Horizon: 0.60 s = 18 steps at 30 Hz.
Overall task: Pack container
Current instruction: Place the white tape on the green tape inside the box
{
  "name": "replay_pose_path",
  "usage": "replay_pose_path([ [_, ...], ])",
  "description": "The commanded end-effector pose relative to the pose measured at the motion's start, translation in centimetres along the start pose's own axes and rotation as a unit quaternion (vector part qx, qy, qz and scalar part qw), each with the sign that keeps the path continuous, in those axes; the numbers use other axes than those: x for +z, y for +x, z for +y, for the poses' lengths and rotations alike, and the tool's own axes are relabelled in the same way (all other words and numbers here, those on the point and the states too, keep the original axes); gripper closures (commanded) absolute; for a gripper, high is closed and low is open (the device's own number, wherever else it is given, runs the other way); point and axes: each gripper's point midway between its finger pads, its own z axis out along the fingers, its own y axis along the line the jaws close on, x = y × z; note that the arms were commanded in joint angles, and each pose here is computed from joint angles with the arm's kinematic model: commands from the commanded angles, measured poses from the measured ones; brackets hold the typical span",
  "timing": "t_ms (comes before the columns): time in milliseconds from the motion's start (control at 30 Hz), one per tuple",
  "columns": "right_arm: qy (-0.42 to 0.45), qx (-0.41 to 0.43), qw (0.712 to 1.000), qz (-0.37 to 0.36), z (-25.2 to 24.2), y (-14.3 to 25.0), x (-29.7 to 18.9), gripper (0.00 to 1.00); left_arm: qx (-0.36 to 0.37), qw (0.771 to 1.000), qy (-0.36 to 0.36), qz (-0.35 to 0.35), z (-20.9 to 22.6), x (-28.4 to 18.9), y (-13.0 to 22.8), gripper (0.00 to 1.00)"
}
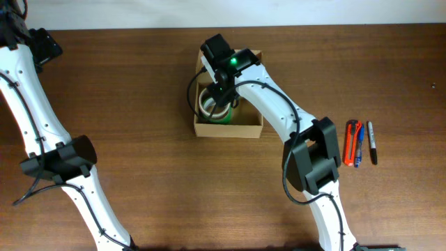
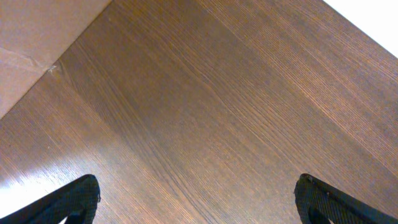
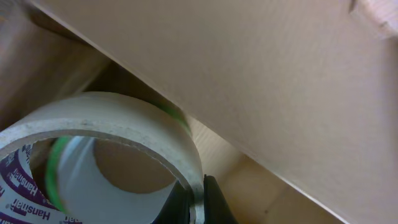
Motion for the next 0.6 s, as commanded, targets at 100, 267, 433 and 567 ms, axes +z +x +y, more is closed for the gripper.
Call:
replay_pose_path([
  [100,0.003,0.013,1.000,0.008,-0.2,0.3,1.0,0.64,0.000,1.000,0.003,-0.009,0.6,-1.2,-0.3,0.00],
  [267,0.004,0.013,1.000,0.000,-0.3,-0.3,-0.2,0.61,0.000,1.000,0.003,-0.009,0.6,-1.2,-0.3,0.00],
  [433,0.068,0.009,0.996,-0.058,-3.2,-3.2,-8.2,0.60,0.000,1.000,0.003,-0.009,0.6,-1.2,-0.3,0.00],
  [567,0.111,0.038,0.986,-0.120,-6.1,-4.3,-16.4,0.50,0.000,1.000,0.003,-0.009,0.6,-1.2,-0.3,0.00],
])
